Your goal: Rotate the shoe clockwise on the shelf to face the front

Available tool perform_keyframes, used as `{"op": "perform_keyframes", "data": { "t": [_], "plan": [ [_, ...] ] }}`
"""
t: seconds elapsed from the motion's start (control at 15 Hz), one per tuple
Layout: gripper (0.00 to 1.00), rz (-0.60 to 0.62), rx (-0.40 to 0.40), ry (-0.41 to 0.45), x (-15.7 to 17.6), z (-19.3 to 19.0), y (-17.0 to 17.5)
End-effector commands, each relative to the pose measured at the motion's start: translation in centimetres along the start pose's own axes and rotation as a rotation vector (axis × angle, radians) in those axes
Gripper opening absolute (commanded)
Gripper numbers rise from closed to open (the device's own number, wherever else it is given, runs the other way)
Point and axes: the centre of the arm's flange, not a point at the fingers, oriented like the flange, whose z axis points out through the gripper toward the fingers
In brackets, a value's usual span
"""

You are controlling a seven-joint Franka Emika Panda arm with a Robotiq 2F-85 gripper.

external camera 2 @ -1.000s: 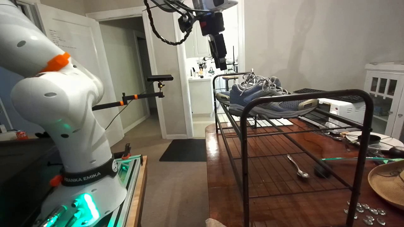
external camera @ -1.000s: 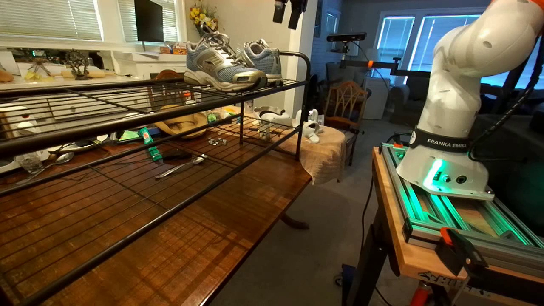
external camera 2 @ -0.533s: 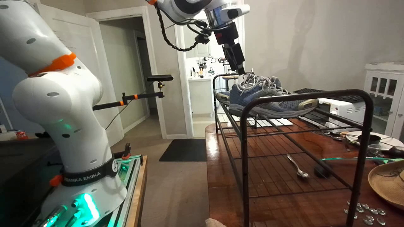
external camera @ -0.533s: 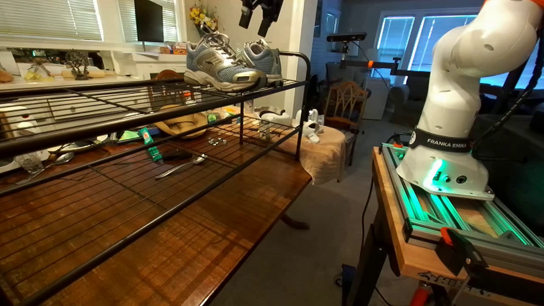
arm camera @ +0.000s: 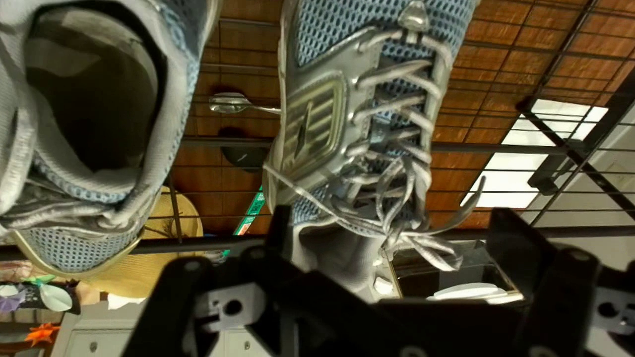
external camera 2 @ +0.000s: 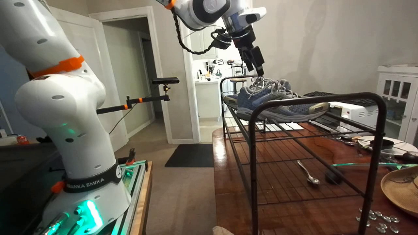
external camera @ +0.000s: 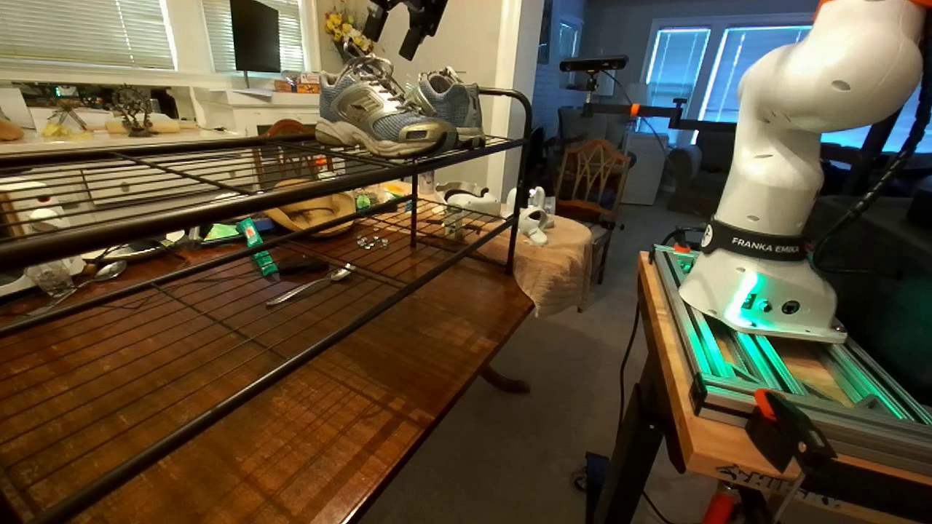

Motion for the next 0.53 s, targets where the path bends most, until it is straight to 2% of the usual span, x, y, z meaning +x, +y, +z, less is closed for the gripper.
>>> {"op": "perform_keyframes", "data": {
  "t": [0.0, 0.2, 0.47],
  "plan": [
    [1.00, -0.008, -0.065, -0.008, 2.1, -0.1, 0.1],
    [1.00, -0.005, -0.138, -0.071, 2.7, -1.1, 1.1],
    [1.00, 0.047, -0.238, -0.223, 2.6, -2.7, 3.2]
  ]
}}
